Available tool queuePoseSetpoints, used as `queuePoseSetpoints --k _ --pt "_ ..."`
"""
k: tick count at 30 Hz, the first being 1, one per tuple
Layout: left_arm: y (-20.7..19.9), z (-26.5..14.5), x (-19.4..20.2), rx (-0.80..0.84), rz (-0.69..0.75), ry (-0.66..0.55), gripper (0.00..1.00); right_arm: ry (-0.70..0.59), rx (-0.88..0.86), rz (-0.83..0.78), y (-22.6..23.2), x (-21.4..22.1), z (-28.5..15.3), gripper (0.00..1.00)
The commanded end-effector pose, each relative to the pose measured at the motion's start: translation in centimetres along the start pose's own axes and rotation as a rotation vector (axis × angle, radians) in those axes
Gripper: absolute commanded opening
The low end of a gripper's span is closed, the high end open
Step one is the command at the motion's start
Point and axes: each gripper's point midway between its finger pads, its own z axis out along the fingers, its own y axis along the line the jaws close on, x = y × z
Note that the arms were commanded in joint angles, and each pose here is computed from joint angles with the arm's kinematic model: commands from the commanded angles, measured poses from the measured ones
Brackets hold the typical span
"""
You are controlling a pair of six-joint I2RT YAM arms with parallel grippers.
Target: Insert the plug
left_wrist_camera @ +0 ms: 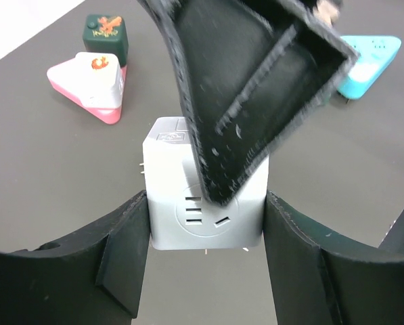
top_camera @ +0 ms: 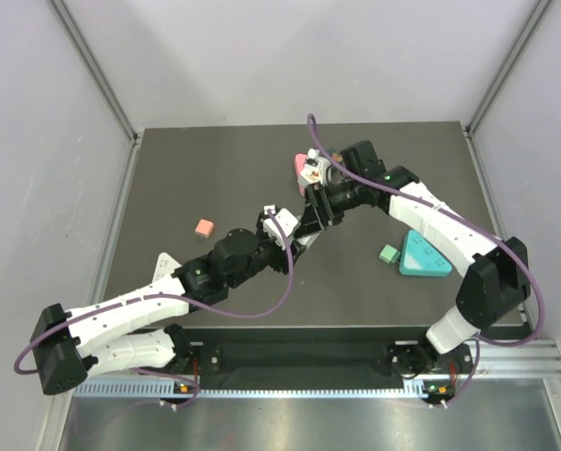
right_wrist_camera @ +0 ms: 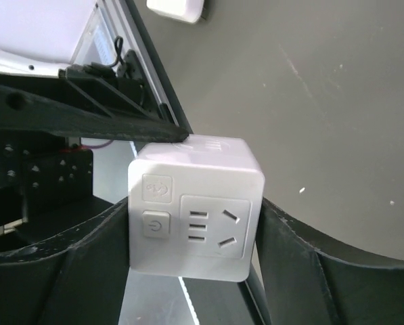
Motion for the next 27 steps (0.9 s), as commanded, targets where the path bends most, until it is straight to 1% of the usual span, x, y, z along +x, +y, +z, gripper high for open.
queuePoseSetpoints --k 1,3,5,8,9,11,12,13,14,15,16,17,18,19,20,21,23,24,25,27 --pt "-0.2 -0.3 -1.6 0.009 0.006 -0.065 0.0 -0.045 -0.053 -0.078 1.0 -2.2 -0.6 0.66" --pt "-0.2 -0.3 -1.5 0.008 0.008 -0.064 0.0 -0.032 -0.062 -0.061 0.8 -1.7 -0.3 0.63" --pt "-0.2 -0.3 -1.5 0.008 0.01 -0.064 0.0 -0.033 -0.058 -0.067 0.6 -1.5 -0.3 0.64" --pt "-0.2 -0.2 -1.3 0.003 0.01 -0.059 0.0 -0.033 -0.054 -0.071 0.6 -1.5 -0.4 0.52" --pt "-0.2 -0.2 -1.4 0.001 0.011 -0.062 0.0 -0.034 -0.058 -0.076 0.7 -1.5 -0.4 0.5" --pt "-0.1 -0.1 -1.4 -0.002 0.01 -0.062 0.0 -0.028 -0.063 -0.07 0.6 -1.3 -0.2 0.51" --pt "-0.1 -0.1 -1.4 -0.005 0.01 -0.062 0.0 -0.023 -0.067 -0.072 0.6 -1.2 -0.2 0.48" --pt "-0.1 -0.1 -1.4 -0.003 0.01 -0.064 0.0 -0.018 -0.07 -0.074 0.6 -1.1 -0.2 0.4" --pt "-0.2 -0.1 -1.5 0.0 0.012 -0.061 0.01 -0.01 -0.061 -0.079 0.4 -1.0 -0.1 0.26" --pt "-0.2 0.0 -1.4 0.0 0.009 -0.055 0.12 -0.008 -0.05 -0.086 0.2 -1.0 0.0 0.03" --pt "-0.3 0.0 -1.6 0.003 0.007 -0.05 0.39 -0.015 -0.03 -0.111 0.0 -1.2 -0.2 0.0" --pt "-0.4 -0.1 -1.8 0.007 -0.004 -0.052 0.49 -0.015 -0.006 -0.116 -0.3 -1.1 -0.4 0.0" --pt "-0.3 -0.1 -1.9 0.007 -0.008 -0.047 0.62 -0.019 0.025 -0.129 -0.8 -1.2 -0.7 0.0" --pt "-0.4 -0.3 -2.3 0.015 -0.007 -0.045 0.81 -0.032 0.1 -0.14 -1.9 -1.6 -1.3 0.0" --pt "-0.7 -0.4 -2.6 0.028 -0.007 -0.047 0.85 -0.033 0.145 -0.142 -3.0 -1.7 -2.0 0.0" --pt "-1.0 -0.6 -2.8 0.05 -0.008 -0.046 0.87 -0.034 0.185 -0.163 -3.8 -1.8 -2.5 0.0" --pt "-1.2 -1.2 -4.3 0.07 -0.025 -0.076 0.88 -0.047 0.311 -0.195 -6.2 -2.3 -4.0 0.0" --pt "-1.5 -1.5 -4.0 0.087 -0.023 -0.058 0.88 -0.038 0.374 -0.206 -7.1 -2.2 -4.6 0.0" --pt "-1.5 -2.1 -4.7 0.093 -0.025 -0.067 0.88 -0.032 0.487 -0.242 -8.8 -2.3 -5.8 0.0" --pt "-1.4 -2.7 -5.6 0.098 -0.035 -0.088 0.88 -0.002 0.551 -0.271 -10.5 -1.7 -7.6 0.0"
